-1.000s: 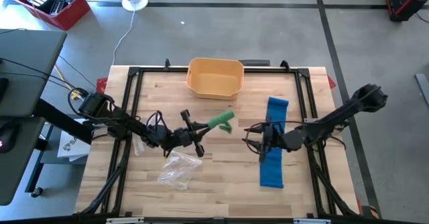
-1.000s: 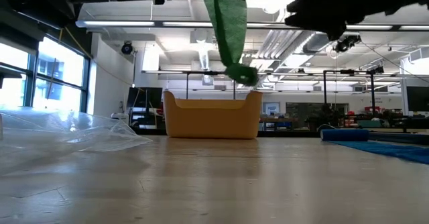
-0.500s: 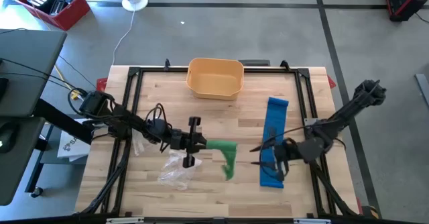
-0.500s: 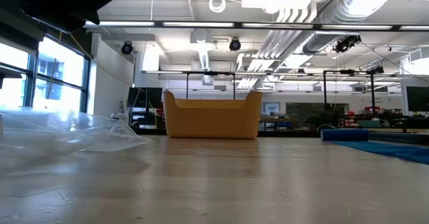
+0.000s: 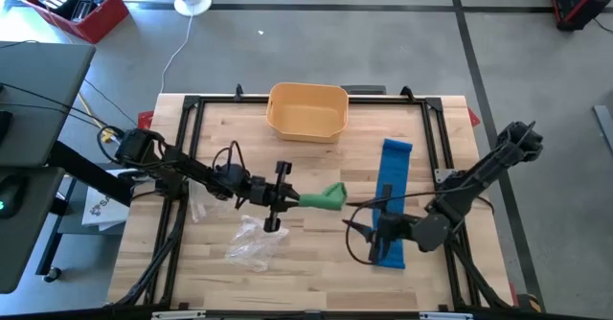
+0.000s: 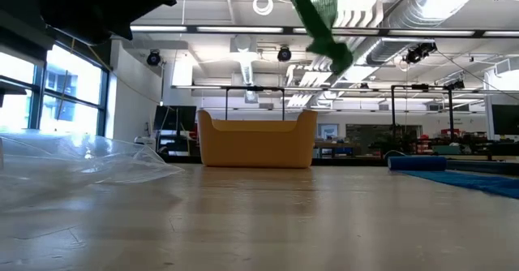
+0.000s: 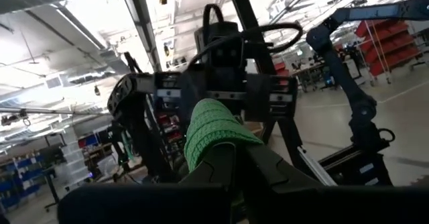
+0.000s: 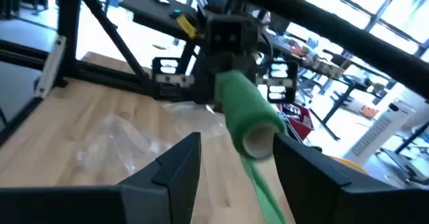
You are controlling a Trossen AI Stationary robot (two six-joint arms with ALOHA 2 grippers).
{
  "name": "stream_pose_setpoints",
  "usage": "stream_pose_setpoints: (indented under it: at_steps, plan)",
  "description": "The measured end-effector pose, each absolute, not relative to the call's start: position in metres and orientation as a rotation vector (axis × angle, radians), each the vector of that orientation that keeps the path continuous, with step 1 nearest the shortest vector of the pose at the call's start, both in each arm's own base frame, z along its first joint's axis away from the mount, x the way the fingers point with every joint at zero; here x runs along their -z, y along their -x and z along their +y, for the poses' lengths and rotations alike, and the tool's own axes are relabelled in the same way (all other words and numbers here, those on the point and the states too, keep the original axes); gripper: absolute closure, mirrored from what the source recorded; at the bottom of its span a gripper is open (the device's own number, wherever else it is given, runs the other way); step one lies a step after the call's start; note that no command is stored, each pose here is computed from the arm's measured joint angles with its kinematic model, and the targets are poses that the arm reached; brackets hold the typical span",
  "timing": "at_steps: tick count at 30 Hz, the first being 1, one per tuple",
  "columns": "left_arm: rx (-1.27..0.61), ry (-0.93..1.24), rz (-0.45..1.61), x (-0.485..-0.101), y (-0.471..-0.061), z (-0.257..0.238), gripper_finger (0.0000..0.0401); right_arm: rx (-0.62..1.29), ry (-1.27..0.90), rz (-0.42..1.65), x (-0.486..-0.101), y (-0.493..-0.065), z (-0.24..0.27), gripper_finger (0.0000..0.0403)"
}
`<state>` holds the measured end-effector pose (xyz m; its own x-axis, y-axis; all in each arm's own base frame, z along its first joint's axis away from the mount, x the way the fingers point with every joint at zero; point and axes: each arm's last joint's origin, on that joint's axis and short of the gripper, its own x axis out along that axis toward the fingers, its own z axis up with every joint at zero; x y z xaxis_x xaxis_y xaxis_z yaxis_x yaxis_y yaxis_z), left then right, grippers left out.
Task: Roll bandage
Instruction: Roll the green bandage
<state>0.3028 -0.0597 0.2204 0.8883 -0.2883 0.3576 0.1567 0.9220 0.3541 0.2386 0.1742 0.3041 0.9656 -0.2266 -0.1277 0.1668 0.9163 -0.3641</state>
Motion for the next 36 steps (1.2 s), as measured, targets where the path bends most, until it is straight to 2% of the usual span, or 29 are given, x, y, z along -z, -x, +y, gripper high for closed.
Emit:
stream_pose_setpoints:
  at_steps: [4, 20, 29, 36]
  plan:
    - [0.235, -0.324, -0.418, -0.220, -0.303, -0.060, 0.0396, 0.126, 0.318, 0.155, -0.305, -0.243, 0.173, 0.0221]
    - [0.236, -0.330, -0.417, -0.220, -0.302, -0.060, 0.0396, 0.184, 0.174, 0.182, -0.303, -0.259, 0.147, 0.0222]
    - [0.207, -0.352, -0.415, -0.220, -0.302, -0.061, 0.0396, 0.238, 0.181, 0.200, -0.299, -0.252, 0.154, 0.0250]
    - [0.196, -0.350, -0.420, -0.221, -0.302, -0.061, 0.0396, 0.250, 0.114, 0.192, -0.299, -0.253, 0.153, 0.0254]
